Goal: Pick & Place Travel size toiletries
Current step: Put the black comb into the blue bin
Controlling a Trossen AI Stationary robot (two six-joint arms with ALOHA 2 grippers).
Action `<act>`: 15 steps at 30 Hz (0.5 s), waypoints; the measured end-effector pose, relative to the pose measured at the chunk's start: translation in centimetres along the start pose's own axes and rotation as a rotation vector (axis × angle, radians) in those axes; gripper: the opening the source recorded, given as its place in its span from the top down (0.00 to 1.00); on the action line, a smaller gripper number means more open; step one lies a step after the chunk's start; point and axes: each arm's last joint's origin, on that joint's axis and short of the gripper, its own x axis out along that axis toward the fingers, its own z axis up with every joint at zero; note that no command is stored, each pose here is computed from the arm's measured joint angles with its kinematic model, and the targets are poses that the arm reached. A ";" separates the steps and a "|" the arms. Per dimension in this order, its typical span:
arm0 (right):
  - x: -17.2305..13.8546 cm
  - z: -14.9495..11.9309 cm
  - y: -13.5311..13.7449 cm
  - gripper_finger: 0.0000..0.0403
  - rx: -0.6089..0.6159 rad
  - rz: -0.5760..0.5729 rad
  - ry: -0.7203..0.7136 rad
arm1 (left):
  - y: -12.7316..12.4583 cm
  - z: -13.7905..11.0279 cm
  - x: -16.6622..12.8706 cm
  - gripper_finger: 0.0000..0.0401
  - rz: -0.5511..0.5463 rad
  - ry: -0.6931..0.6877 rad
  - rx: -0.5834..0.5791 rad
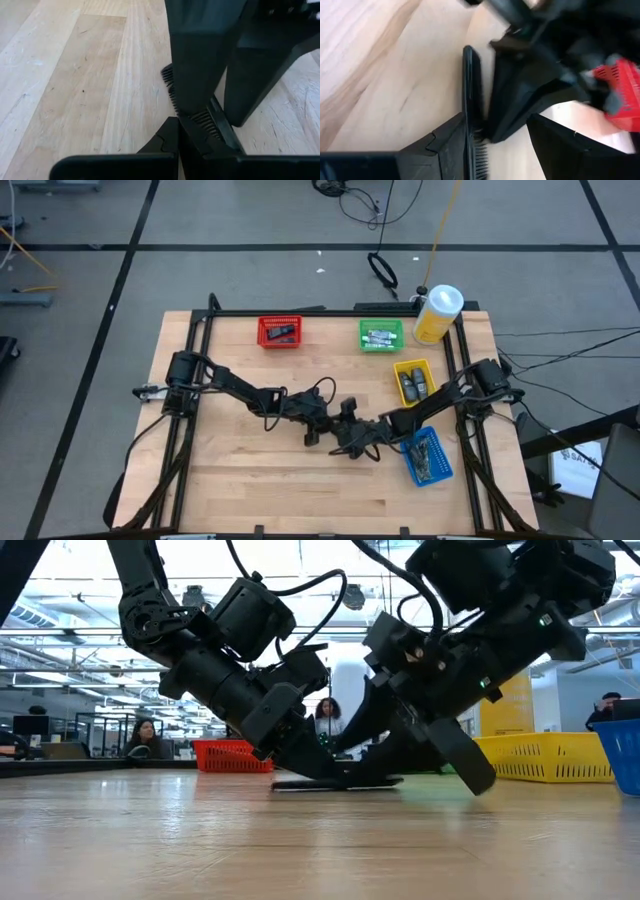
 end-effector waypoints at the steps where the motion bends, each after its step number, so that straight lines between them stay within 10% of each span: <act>1: -0.1 0.1 -0.2 0.49 0.004 -0.006 -0.004 | 0.0 0.0 0.0 1.00 0.000 0.000 0.000; 15: 0.5 -0.5 -0.8 0.49 0.072 0.101 -0.002 | 0.0 0.0 0.0 1.00 -0.002 -0.002 0.002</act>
